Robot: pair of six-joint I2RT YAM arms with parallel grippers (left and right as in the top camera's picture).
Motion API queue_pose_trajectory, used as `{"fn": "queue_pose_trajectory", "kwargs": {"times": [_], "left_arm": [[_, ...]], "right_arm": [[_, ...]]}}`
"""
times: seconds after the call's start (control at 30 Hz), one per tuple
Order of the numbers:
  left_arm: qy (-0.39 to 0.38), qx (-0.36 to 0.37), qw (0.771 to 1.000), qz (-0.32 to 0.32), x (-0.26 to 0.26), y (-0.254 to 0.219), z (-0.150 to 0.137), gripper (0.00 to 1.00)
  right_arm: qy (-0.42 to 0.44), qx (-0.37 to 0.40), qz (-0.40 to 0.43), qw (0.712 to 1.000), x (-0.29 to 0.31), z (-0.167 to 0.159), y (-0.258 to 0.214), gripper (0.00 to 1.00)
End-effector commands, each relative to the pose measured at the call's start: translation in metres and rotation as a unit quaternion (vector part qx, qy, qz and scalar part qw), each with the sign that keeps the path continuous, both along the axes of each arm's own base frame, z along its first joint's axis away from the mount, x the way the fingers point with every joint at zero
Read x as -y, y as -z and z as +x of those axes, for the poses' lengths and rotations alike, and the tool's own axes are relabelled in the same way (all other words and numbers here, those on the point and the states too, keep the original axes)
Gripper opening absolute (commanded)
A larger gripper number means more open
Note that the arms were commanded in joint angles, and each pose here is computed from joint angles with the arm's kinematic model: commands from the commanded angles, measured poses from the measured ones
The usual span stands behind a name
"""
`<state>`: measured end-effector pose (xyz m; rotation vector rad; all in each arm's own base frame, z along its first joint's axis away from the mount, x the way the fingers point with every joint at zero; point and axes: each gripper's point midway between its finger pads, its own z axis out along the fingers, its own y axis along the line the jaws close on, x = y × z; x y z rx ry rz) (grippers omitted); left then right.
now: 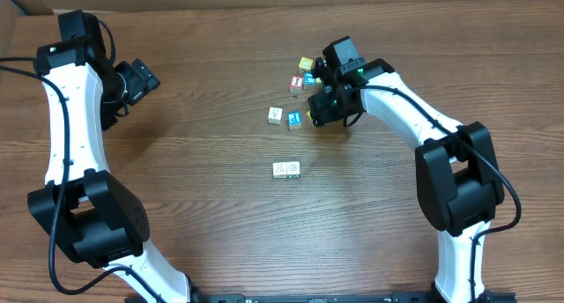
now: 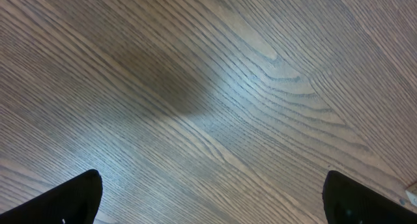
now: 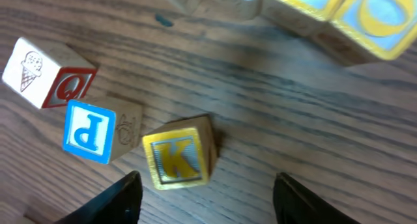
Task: Flip 5 blocks
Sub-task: 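Grasp the yellow K block with the right gripper and lift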
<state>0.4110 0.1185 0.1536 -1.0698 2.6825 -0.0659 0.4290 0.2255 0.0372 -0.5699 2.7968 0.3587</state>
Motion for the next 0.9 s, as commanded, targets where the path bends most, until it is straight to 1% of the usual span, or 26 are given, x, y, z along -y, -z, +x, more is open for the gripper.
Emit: {"fn": "queue_pose_trajectory", "kwargs": {"times": [0.0,0.07,0.37,0.43,0.5,0.57,0.6,0.87], "left_arm": [[0.001,0.012,1.0,0.006,-0.002,-0.01,0.002,0.99],[0.001,0.012,1.0,0.006,-0.002,-0.01,0.002,1.0],[0.001,0.012,1.0,0.006,-0.002,-0.01,0.002,1.0],[0.001,0.012,1.0,0.006,-0.002,-0.01,0.002,1.0],[0.001,0.012,1.0,0.006,-0.002,-0.01,0.002,1.0],[0.001,0.012,1.0,0.006,-0.002,-0.01,0.002,1.0],[0.001,0.012,1.0,0.006,-0.002,-0.01,0.002,1.0],[0.001,0.012,1.0,0.006,-0.002,-0.01,0.002,1.0]], "right_arm": [[-0.015,-0.015,0.015,1.0,-0.009,-0.006,0.008,0.61],[-0.015,-0.018,0.014,1.0,-0.008,-0.006,0.012,0.59],[-0.016,-0.027,0.01,0.999,-0.01,-0.006,0.03,0.59],[-0.016,-0.032,0.008,0.999,-0.01,-0.007,0.035,0.53],[-0.016,-0.033,0.007,0.999,-0.01,-0.007,0.036,0.44],[-0.016,-0.028,0.01,0.999,-0.01,-0.006,0.03,0.38],[-0.016,-0.024,0.011,1.0,-0.011,-0.005,0.026,0.37],[-0.015,0.016,0.027,0.999,-0.012,-0.001,-0.022,0.34]]}}
